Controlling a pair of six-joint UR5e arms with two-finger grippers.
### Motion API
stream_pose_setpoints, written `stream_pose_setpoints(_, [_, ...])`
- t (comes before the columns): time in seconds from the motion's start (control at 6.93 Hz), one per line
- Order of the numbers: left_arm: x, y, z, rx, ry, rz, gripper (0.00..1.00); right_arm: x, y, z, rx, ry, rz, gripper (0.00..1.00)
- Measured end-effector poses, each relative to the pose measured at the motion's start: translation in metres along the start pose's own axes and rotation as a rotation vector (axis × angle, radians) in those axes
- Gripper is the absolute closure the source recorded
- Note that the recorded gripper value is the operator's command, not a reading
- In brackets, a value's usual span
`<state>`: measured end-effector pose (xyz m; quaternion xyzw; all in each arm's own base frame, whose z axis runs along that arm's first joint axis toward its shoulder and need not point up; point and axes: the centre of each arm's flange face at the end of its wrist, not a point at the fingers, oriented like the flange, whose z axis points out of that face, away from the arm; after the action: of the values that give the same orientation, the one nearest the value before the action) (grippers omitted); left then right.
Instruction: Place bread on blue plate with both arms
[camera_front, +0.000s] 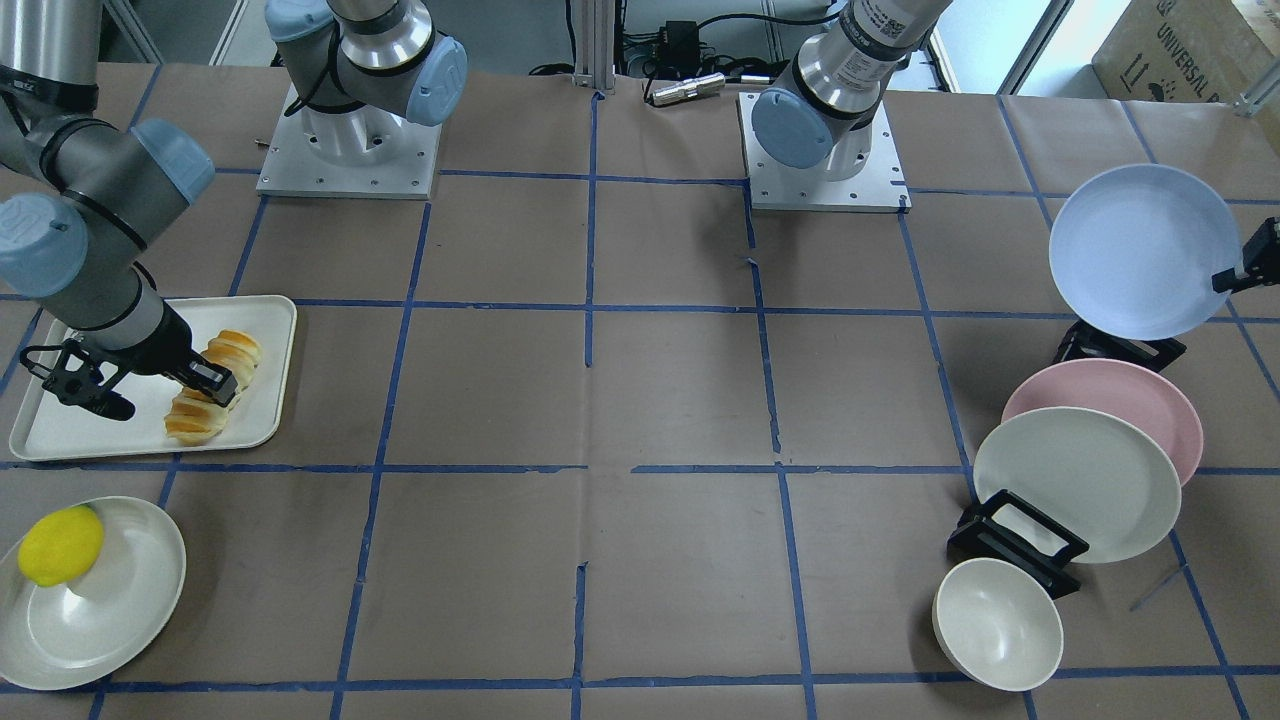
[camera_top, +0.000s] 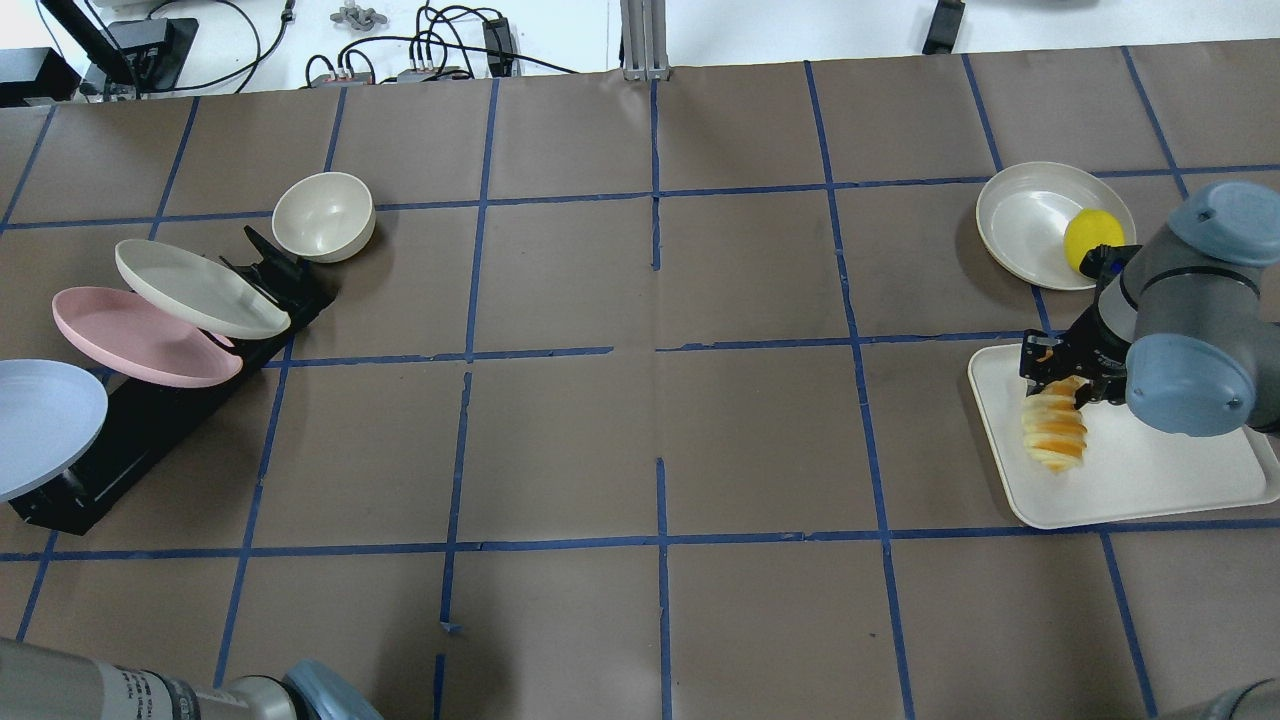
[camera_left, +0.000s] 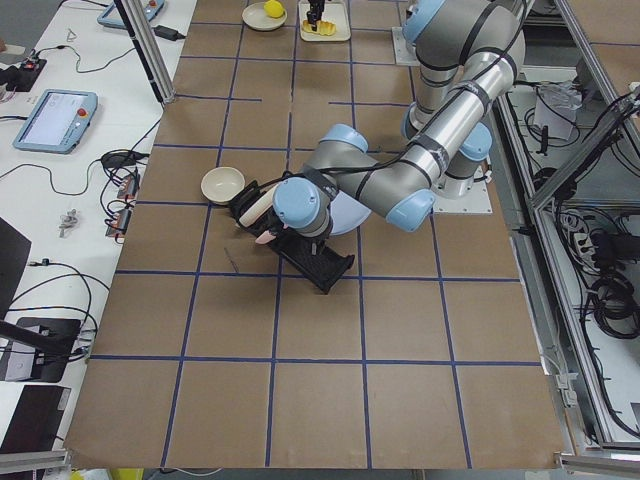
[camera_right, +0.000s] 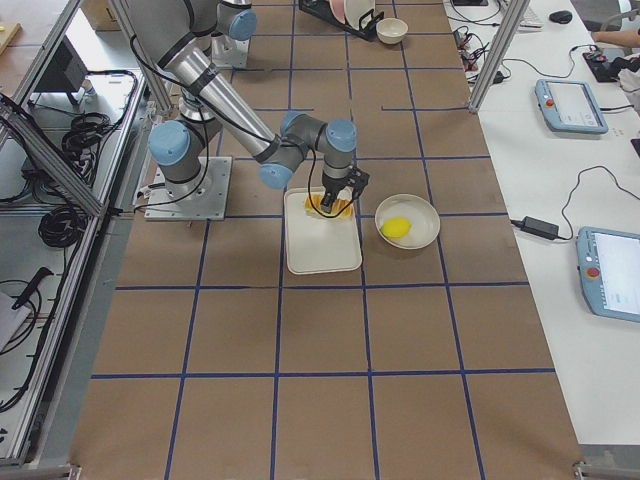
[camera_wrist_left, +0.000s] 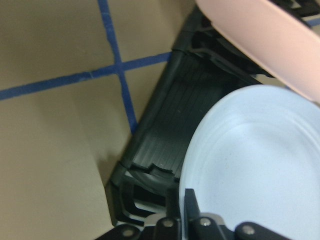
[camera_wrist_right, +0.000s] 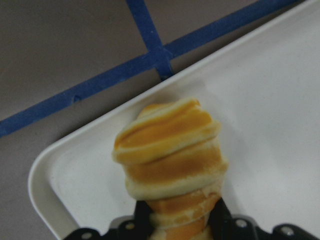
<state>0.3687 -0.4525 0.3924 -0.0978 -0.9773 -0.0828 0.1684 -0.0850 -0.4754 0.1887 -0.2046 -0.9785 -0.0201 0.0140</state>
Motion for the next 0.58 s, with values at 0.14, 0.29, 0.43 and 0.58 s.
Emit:
stream_pose_setpoints(0.14, [0.024,0.006,-0.010,-0.006,0.010,-0.037,0.97,0.000,-0.002,-0.002,0.015,0.000,-0.001,0.92])
stream_pose_setpoints(0.29, [0.053,-0.005,-0.012,-0.005,0.024,-0.075,0.97,0.000,-0.003,-0.005,0.030,0.001,-0.001,0.93])
stream_pose_setpoints(0.43, [0.098,-0.034,-0.011,0.005,0.034,-0.099,0.97,0.001,-0.008,-0.014,0.055,0.002,-0.005,0.93])
stream_pose_setpoints(0.58, [0.149,-0.066,-0.007,0.021,0.048,-0.112,0.97,0.001,-0.016,-0.031,0.093,0.003,-0.015,0.93])
